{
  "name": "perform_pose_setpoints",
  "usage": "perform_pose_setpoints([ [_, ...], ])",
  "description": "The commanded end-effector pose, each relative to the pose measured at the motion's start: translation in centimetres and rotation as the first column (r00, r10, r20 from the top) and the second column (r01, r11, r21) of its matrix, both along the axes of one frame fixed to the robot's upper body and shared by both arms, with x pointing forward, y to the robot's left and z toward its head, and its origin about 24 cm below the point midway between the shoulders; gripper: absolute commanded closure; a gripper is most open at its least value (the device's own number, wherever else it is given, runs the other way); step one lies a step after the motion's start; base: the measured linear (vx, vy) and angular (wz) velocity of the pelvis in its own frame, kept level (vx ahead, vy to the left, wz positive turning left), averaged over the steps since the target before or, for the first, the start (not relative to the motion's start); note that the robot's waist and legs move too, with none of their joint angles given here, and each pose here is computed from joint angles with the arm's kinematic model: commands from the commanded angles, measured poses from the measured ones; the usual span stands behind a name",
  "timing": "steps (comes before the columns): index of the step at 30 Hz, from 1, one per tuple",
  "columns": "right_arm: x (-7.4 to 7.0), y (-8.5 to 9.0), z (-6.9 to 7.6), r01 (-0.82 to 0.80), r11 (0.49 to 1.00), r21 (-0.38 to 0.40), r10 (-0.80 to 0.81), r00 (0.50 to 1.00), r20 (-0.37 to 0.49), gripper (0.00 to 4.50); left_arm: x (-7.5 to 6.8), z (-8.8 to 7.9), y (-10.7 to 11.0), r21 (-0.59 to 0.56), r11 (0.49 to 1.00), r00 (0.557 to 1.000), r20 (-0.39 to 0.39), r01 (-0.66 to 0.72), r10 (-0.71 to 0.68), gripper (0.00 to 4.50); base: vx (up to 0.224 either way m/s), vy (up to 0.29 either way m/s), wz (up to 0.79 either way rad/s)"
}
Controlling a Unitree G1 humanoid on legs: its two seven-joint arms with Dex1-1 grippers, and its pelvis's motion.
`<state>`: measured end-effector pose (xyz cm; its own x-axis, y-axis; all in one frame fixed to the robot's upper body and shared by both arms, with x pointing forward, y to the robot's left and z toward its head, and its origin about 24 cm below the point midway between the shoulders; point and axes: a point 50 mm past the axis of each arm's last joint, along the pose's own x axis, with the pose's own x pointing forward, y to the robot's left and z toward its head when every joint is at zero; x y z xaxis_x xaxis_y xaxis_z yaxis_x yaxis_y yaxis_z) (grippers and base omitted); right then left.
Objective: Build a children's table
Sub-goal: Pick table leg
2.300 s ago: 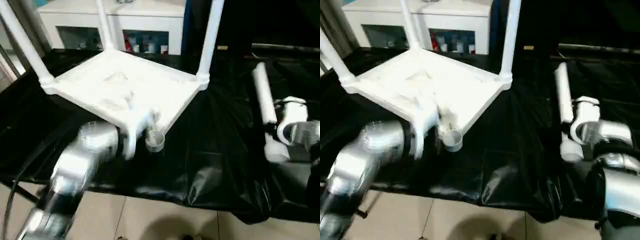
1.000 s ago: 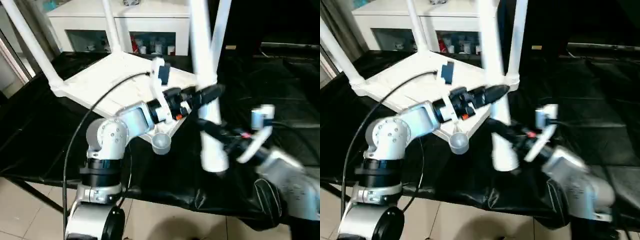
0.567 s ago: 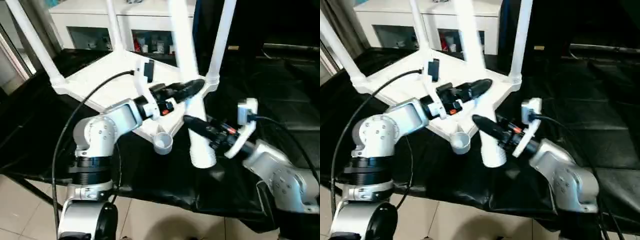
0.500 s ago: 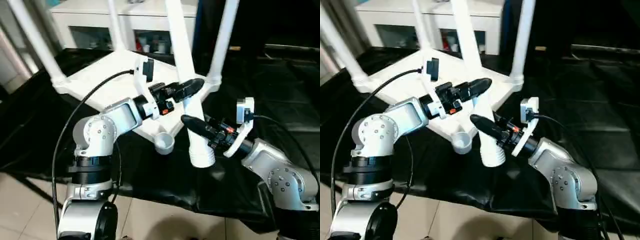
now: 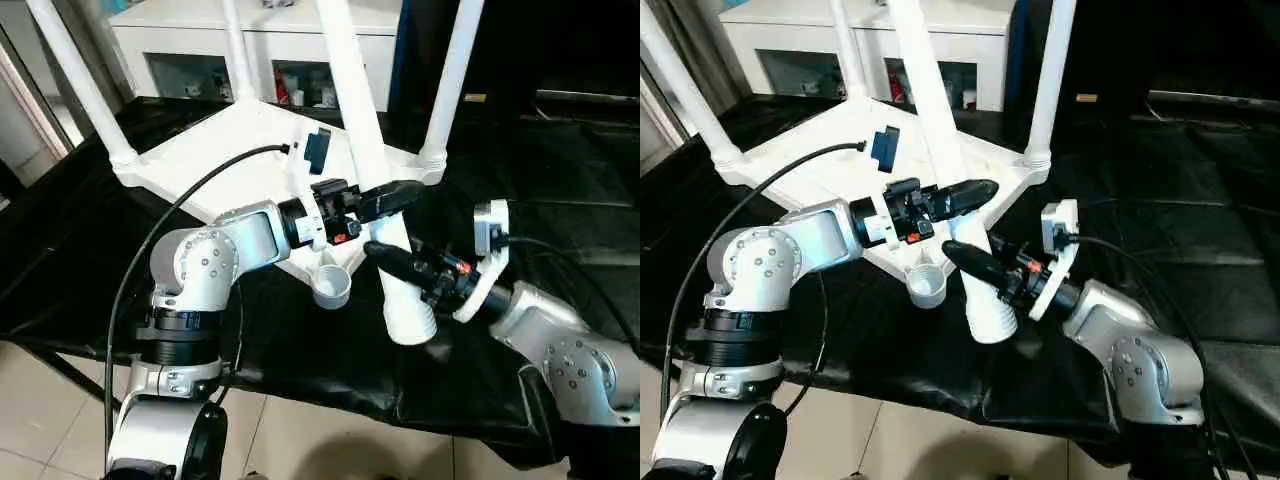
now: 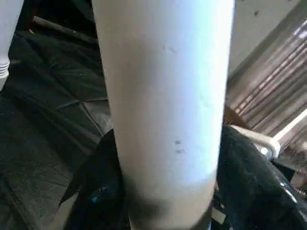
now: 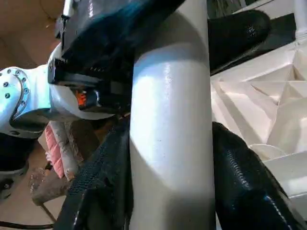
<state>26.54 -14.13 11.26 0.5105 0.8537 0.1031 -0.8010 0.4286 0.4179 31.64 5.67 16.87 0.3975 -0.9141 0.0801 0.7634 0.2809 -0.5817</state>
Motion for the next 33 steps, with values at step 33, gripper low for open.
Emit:
perform_pose_setpoints([
  [33, -0.2, -0.2, 1.3, -0.136, 0.952, -0.274, 0.105, 0.986, -0.126, 1.55, -0.2, 1.1, -1.3, 0.208, 0.967, 0.955, 0.224, 0.147, -0.193, 2.64, 0.000, 0.000, 0.00],
])
